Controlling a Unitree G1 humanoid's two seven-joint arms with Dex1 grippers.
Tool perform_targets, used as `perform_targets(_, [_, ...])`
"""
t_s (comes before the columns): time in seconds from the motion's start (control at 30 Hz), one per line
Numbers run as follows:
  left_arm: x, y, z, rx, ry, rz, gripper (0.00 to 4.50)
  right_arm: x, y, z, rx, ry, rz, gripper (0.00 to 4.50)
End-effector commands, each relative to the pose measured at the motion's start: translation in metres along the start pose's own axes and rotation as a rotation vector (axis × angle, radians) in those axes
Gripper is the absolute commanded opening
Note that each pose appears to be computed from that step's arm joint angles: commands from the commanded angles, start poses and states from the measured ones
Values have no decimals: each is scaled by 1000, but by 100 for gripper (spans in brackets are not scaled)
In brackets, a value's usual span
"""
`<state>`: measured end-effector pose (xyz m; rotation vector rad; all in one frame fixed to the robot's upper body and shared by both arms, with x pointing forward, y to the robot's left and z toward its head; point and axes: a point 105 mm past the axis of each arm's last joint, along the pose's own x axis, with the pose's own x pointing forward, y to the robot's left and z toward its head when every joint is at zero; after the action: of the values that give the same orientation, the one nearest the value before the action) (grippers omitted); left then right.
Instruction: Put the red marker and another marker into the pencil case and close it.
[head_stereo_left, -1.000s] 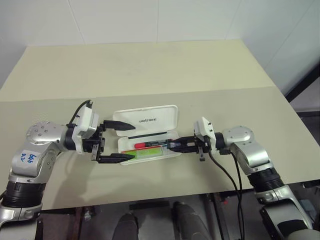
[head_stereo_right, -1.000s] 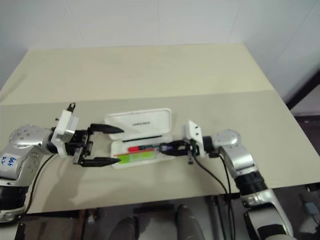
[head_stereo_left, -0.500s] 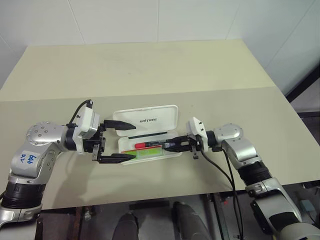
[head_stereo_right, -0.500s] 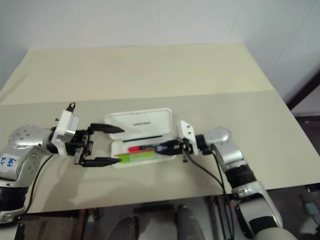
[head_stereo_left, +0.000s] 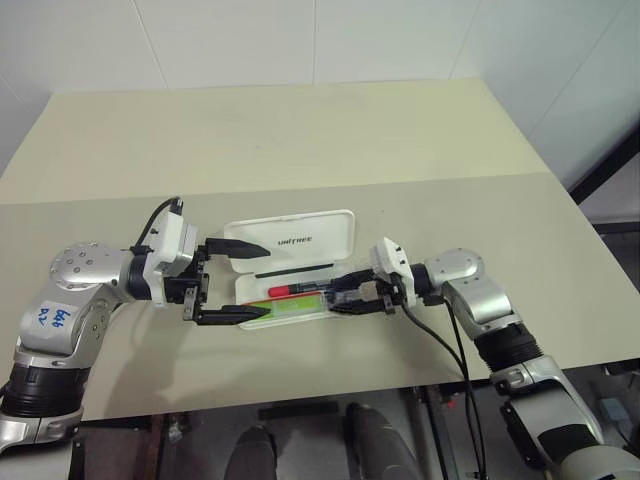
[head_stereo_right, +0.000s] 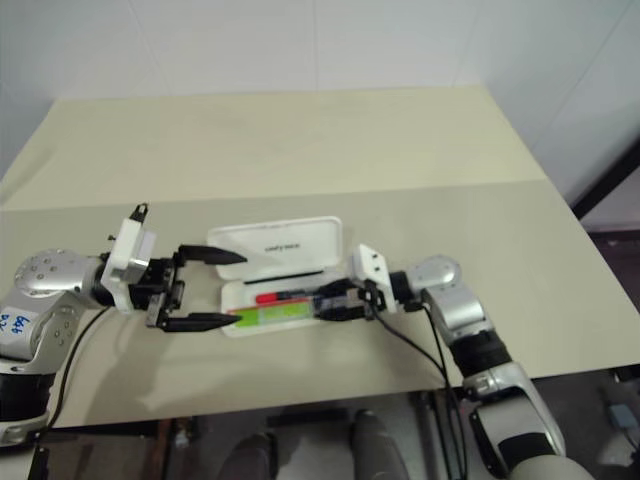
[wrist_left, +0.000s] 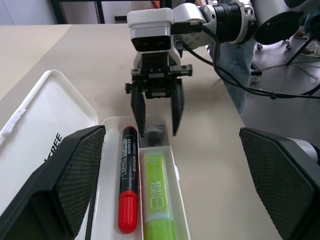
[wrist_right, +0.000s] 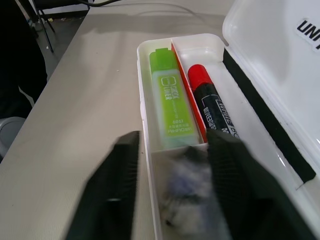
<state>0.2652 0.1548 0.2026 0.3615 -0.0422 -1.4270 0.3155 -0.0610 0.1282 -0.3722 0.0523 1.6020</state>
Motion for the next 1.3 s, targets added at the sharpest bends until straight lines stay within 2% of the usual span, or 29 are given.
perform_targets(0.03, [-3, 1, 10, 59, 6, 5, 450, -5, -4, 6, -48, -4, -10, 346])
perform_targets(0.13, [-2, 2, 10, 60, 4, 4, 450, -6, -7, 9, -70, -8, -21, 445])
perform_targets(0.53, [-3, 3, 12, 45, -14, 26, 450, -27, 2, 62, -134, -148, -84, 445])
perform_targets(0.77, [-10, 5, 8, 41, -26, 83, 450, -91, 9, 71, -147, -100, -332, 445])
perform_targets(0.9, [-17, 8, 5, 41, -47, 121, 359, -112, 10, 68, -140, -60, -421, 450])
perform_targets(1.23, [-19, 11, 1, 53, -62, 126, 16, -127, 7, 65, -155, -14, -517, 450])
perform_targets(1.3, [-18, 12, 1, 56, -64, 125, 4, -128, 6, 65, -157, -12, -520, 450])
